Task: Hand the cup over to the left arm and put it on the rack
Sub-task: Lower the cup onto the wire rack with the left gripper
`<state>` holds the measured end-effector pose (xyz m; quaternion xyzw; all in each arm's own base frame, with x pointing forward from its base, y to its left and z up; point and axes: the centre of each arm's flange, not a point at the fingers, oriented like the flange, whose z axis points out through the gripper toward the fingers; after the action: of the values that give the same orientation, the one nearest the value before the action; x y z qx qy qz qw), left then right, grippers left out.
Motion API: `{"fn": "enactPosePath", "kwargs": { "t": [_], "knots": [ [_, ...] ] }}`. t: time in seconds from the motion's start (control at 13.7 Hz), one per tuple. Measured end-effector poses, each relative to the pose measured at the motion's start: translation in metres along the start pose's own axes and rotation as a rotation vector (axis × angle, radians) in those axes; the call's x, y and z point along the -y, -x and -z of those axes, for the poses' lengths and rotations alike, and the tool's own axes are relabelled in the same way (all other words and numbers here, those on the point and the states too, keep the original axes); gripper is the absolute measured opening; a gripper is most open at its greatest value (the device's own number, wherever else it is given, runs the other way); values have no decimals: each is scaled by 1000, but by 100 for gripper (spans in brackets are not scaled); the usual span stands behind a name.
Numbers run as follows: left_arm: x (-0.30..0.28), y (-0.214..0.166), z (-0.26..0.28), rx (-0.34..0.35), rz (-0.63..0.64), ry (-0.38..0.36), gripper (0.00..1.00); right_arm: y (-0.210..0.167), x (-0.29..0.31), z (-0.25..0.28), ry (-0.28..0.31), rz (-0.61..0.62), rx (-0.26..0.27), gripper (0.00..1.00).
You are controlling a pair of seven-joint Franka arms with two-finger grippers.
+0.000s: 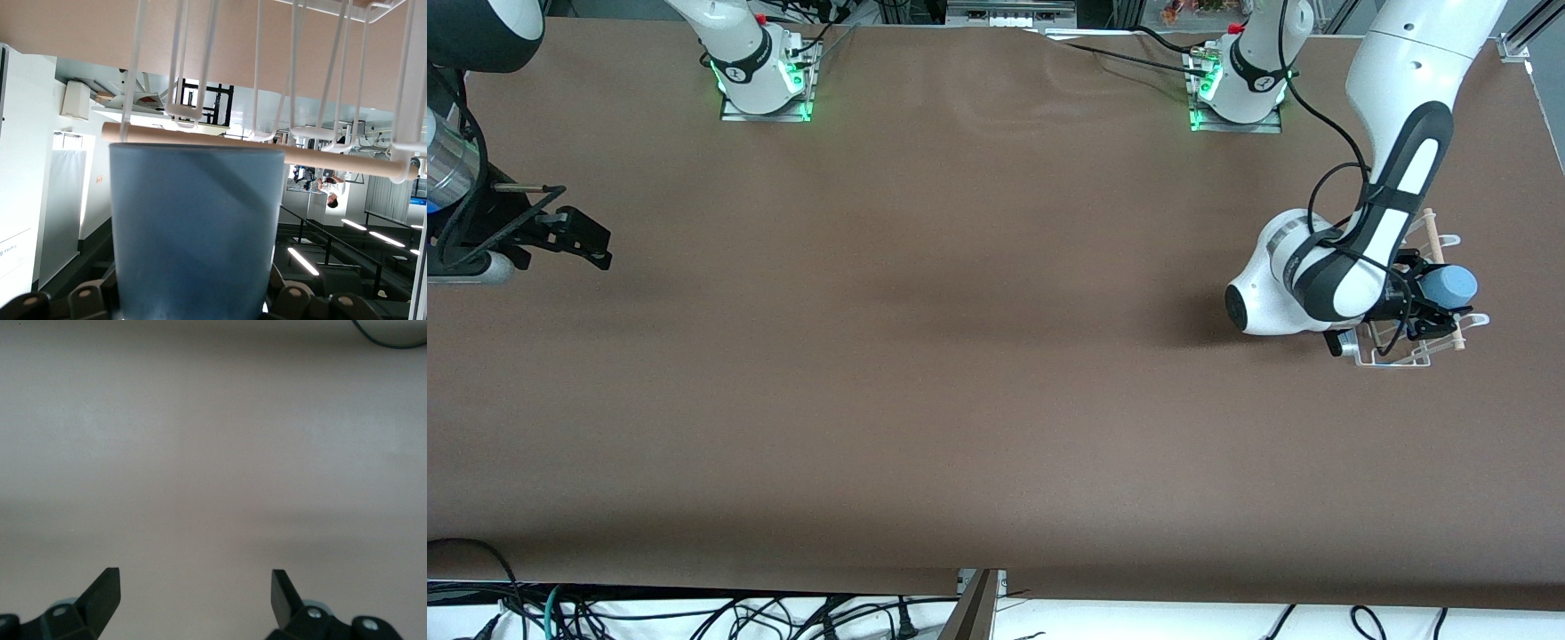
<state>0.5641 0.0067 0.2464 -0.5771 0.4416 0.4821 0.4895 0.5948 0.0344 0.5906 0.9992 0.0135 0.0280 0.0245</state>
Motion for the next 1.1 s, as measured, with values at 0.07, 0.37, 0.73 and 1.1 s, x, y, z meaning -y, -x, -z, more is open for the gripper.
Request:
{"fn": "enactPosePath", "kwargs": {
  "t": [0.07,0.37,0.73,1.1],
  "knots": [
    [-3,-3,-1,15,5,-23,74,0,0,0,0,0,0,100],
    [-18,-17,-4,28,24,-65,74,0,0,0,0,0,0,100],
    [-16,-24,-12,2,29,-96,74,0,0,0,0,0,0,100],
    [-18,-29,-12,-5,23,-98,74,0,0,0,0,0,0,100]
  ]
}}
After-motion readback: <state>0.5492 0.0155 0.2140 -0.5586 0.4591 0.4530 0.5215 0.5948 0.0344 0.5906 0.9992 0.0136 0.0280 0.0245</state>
